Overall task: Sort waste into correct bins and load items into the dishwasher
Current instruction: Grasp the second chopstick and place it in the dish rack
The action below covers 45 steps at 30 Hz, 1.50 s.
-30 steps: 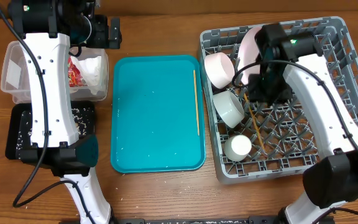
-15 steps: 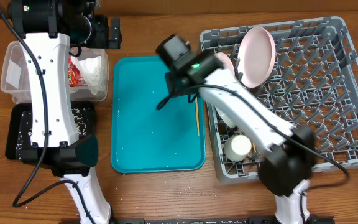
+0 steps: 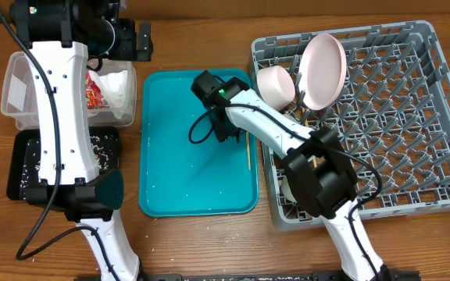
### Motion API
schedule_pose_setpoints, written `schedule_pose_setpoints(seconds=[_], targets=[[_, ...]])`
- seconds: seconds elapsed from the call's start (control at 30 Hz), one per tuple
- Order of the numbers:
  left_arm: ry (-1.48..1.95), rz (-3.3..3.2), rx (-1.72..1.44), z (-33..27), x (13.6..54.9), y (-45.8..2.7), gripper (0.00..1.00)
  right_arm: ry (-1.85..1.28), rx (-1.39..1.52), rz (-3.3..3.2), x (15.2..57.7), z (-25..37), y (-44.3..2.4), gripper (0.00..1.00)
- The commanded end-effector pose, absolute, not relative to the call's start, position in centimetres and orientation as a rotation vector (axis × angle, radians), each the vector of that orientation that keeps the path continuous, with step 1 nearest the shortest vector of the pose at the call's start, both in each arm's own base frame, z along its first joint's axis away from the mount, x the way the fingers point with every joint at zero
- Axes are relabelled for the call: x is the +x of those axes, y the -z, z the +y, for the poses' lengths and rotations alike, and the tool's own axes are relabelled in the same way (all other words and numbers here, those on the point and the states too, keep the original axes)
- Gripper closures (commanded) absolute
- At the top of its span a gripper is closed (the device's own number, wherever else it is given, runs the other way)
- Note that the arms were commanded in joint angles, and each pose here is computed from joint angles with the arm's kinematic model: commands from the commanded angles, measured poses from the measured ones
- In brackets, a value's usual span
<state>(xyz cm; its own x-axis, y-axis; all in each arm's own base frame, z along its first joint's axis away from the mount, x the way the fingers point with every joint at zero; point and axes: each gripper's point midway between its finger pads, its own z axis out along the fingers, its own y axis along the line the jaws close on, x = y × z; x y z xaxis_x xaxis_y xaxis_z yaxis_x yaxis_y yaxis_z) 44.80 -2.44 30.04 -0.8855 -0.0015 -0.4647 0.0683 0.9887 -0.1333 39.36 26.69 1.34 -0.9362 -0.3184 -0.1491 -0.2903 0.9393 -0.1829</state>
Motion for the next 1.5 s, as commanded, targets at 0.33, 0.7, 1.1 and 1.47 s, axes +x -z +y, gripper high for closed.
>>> schedule_pose_setpoints(seconds=[0.33, 0.7, 1.1, 1.47], targets=[[0.19, 2.636, 0.041, -2.2, 45.0, -30.4, 0.0, -0.008, -0.527, 3.105, 37.7, 26.2, 0.5, 0.4], [0.191, 2.637, 0.041, -2.2, 45.0, -30.4, 0.0, -0.005, -0.601, 3.114, 36.7, 27.3, -2.3, 0.96], [0.191, 2.637, 0.041, -2.2, 45.0, -30.4, 0.0, -0.343, -0.534, 2.637, 38.5, 29.7, -27.7, 0.96], [0.191, 2.637, 0.041, -2.2, 45.0, -30.4, 0.0, -0.187, -0.286, 2.496, 32.9, 17.6, -37.6, 0.96]])
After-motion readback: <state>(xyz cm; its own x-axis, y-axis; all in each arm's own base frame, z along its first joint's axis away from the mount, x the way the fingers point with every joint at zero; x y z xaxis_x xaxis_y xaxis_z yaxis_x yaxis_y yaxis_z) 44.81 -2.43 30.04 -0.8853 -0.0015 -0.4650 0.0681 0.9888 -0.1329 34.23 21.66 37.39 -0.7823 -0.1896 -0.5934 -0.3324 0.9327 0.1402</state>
